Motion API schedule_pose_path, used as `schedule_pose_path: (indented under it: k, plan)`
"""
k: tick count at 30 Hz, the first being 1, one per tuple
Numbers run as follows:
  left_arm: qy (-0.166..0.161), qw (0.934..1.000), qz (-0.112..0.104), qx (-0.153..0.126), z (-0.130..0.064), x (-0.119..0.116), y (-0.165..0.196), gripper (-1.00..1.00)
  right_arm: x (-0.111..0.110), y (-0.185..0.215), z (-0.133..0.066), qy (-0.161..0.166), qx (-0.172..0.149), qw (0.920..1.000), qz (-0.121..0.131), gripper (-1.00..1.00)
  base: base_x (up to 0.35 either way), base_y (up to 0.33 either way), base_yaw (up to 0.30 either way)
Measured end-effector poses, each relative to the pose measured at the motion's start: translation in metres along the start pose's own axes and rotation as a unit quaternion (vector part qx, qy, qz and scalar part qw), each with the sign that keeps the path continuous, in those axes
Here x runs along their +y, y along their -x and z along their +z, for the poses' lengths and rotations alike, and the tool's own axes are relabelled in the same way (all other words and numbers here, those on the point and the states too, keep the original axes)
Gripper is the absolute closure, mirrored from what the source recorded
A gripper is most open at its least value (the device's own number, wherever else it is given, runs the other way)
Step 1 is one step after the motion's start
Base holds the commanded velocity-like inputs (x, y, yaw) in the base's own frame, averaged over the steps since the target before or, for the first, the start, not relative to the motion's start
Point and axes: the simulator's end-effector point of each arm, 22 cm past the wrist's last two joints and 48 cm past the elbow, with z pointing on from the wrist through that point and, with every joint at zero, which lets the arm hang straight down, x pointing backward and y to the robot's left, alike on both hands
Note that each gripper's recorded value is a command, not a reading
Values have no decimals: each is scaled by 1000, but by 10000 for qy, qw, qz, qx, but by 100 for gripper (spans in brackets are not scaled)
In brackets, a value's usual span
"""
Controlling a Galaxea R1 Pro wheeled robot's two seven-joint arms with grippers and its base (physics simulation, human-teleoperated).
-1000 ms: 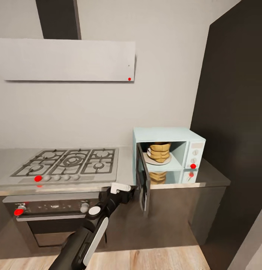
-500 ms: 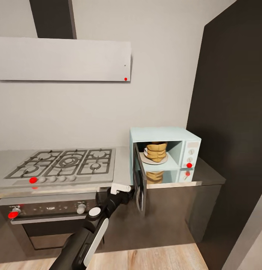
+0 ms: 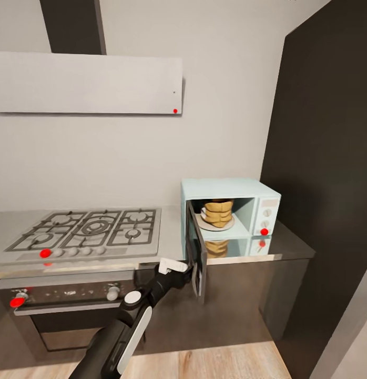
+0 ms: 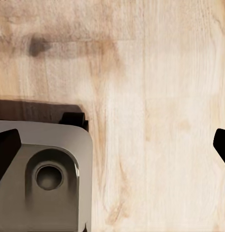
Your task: In the kitchen, take the popcorn bag from the countertop, put it into the microwave, and heat it until the popcorn is cooked so the cooked popcorn ends up inside the bag.
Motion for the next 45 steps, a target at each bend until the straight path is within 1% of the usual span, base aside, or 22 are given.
schedule_pose_path:
  k: [26,37,43,45]
  plan:
    - [5,10000,9,-6,0,0,0,-100,0,0,0,1,1,10000,2,-100,0,0,-128]
    - [4,10000,7,-6,0,0,0,-100,0,0,0,1,3,10000,2,-100,0,0,-183]
    - [33,10000,53,-14,0,2,1,-100,1,0,0,4,0,10000,2,-100,0,0,-211]
    - [7,10000,30,-25,0,1,2,-100,1,0,0,4,2,10000,2,-100,0,0,-211]
